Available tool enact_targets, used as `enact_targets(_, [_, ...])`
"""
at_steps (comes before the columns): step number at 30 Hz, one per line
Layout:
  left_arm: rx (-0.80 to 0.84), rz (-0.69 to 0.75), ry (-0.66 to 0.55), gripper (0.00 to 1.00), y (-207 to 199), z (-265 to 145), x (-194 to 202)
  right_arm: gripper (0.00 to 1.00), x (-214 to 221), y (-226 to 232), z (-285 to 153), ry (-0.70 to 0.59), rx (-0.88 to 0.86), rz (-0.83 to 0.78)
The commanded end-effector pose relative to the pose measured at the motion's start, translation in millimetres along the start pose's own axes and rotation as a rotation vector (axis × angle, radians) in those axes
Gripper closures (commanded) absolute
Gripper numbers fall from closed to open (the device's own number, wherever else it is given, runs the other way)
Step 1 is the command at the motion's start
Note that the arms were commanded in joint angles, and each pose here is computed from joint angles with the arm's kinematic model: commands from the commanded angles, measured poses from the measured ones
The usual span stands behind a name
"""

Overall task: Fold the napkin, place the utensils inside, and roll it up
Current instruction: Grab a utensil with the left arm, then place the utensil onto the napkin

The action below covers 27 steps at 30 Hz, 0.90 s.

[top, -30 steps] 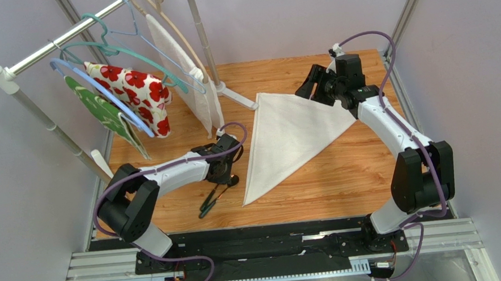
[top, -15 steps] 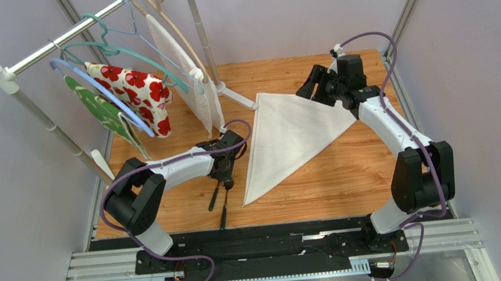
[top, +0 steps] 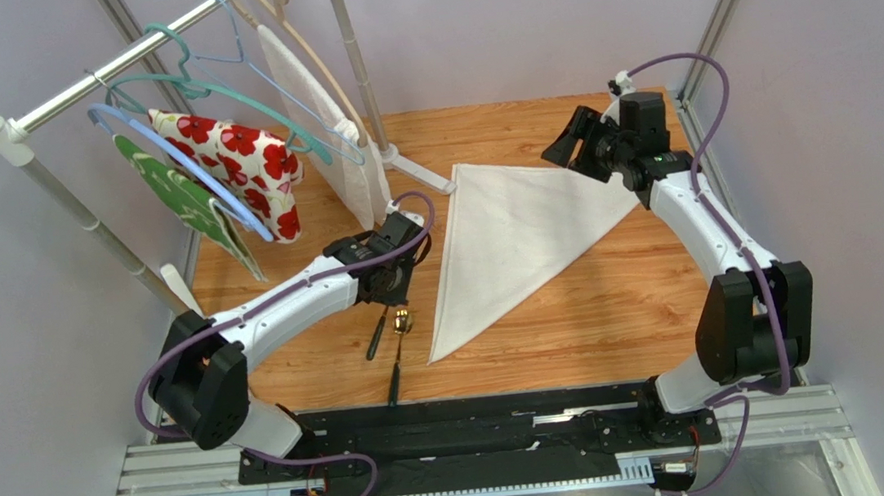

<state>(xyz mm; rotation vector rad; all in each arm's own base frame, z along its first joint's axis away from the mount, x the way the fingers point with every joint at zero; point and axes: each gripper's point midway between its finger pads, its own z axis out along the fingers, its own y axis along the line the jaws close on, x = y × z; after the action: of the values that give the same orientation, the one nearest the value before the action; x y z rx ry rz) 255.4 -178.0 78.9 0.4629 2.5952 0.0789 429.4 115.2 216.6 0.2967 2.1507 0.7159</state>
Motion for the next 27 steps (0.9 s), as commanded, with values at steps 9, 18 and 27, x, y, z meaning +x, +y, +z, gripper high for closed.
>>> enact_targets(9, [0.411, 0.254, -0.267, 1.00, -166.1, -56.0, -129.9, 0.35, -43.4, -29.1, -70.4, -0.146, 0.040, 0.021])
enact_targets(18, [0.454, 0.484, -0.312, 1.00, -242.5, 12.7, -189.5, 0.35, -37.1, -37.7, -101.4, -0.175, 0.072, 0.004])
enact_targets(27, [0.441, 0.641, -0.333, 1.00, -258.7, 55.1, -194.1, 0.35, -36.4, -41.2, -101.4, -0.163, 0.061, 0.021])
